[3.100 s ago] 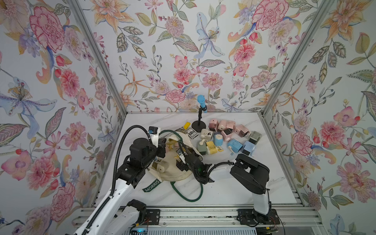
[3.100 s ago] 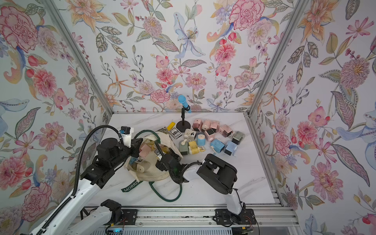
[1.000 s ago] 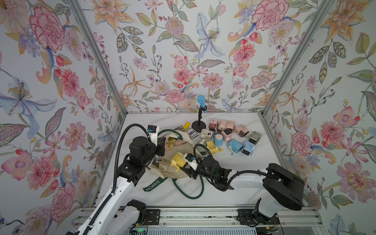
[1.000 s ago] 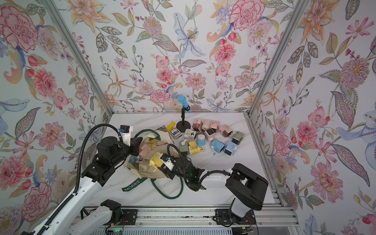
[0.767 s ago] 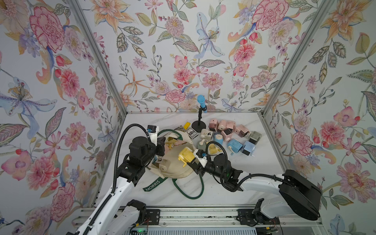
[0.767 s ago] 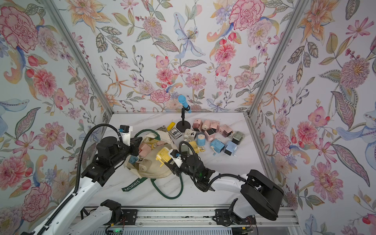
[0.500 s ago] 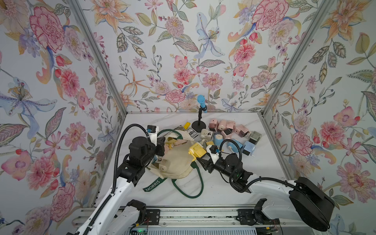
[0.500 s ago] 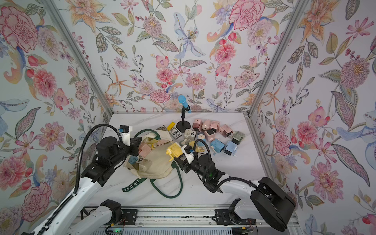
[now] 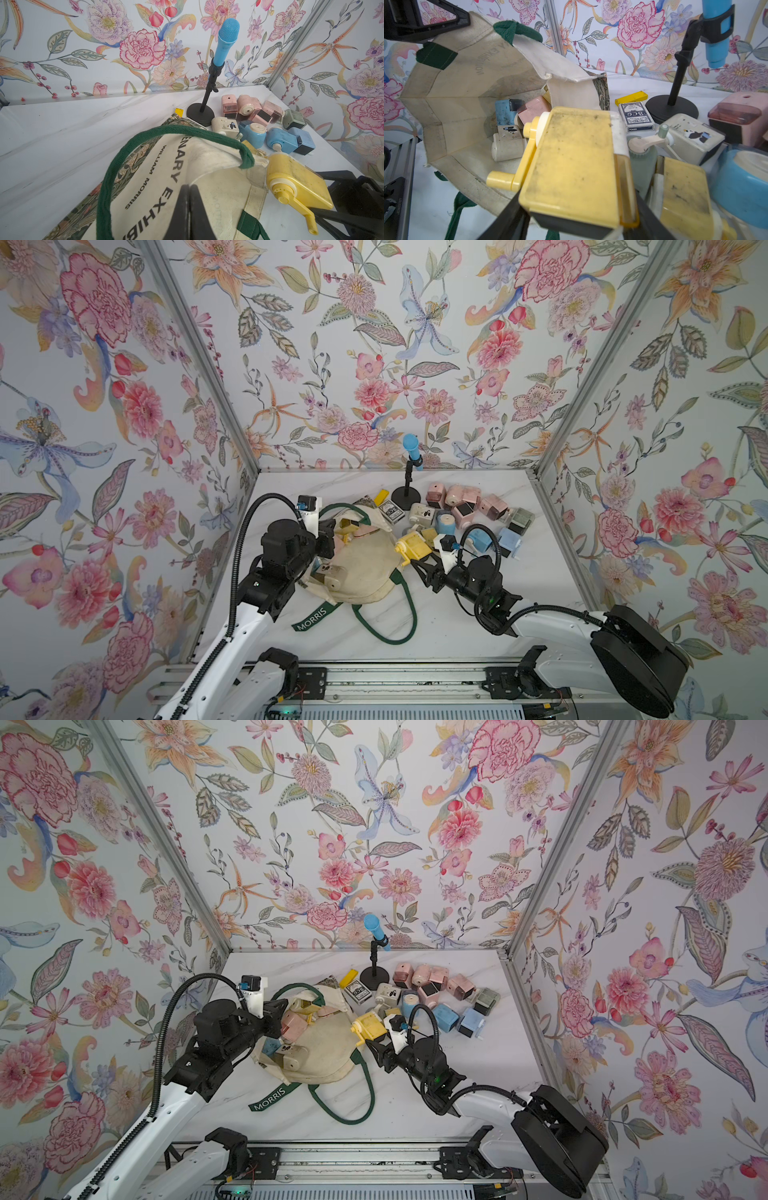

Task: Take out the pencil sharpeners from the tote bags
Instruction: Place the pencil sharpener at the center of the board.

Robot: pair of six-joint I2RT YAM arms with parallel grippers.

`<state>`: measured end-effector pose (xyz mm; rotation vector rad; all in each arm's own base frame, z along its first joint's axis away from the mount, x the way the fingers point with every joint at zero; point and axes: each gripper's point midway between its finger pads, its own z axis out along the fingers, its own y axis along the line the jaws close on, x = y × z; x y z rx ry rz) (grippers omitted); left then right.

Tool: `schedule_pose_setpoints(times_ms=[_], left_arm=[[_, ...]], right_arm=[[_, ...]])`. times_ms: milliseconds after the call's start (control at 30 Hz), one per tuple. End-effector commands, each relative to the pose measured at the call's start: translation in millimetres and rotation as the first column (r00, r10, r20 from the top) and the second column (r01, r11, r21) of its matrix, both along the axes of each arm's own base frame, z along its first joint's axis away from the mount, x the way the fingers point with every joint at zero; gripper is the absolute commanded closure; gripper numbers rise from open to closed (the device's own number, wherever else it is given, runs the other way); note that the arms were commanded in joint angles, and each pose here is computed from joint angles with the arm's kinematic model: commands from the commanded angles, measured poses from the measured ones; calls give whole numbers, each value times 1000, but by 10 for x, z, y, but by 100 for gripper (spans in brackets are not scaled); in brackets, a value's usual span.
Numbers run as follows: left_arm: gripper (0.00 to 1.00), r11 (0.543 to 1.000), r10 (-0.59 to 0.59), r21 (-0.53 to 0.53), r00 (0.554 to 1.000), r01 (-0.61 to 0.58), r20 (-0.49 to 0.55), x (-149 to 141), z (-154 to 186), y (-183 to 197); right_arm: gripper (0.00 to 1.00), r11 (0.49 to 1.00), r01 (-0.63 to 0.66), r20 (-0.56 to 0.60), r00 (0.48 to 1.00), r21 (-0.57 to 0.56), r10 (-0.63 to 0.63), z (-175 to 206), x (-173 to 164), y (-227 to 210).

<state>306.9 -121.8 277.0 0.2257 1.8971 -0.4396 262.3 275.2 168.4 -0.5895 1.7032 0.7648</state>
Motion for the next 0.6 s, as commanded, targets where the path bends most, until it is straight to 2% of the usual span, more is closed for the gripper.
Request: schedule_pose_setpoints(times_ms=[0, 300, 400, 567], left_arm=[[100, 999, 52, -3, 998, -52, 21, -3, 85, 111], [100, 998, 57, -3, 998, -57, 24, 0, 98, 126], [100, 998, 57, -7, 998, -57, 27, -1, 108, 130], [100, 998, 55, -11, 998, -55, 24, -1, 107, 130]], right_arm=[[47, 998, 57, -2, 998, 6, -57, -58, 58, -86], [48, 973, 209, -105, 970, -98, -219, -579, 328, -372], [48, 970, 203, -107, 970, -134, -217, -703, 344, -387], [48, 981, 92, -124, 986, -173, -114, -862, 232, -262]])
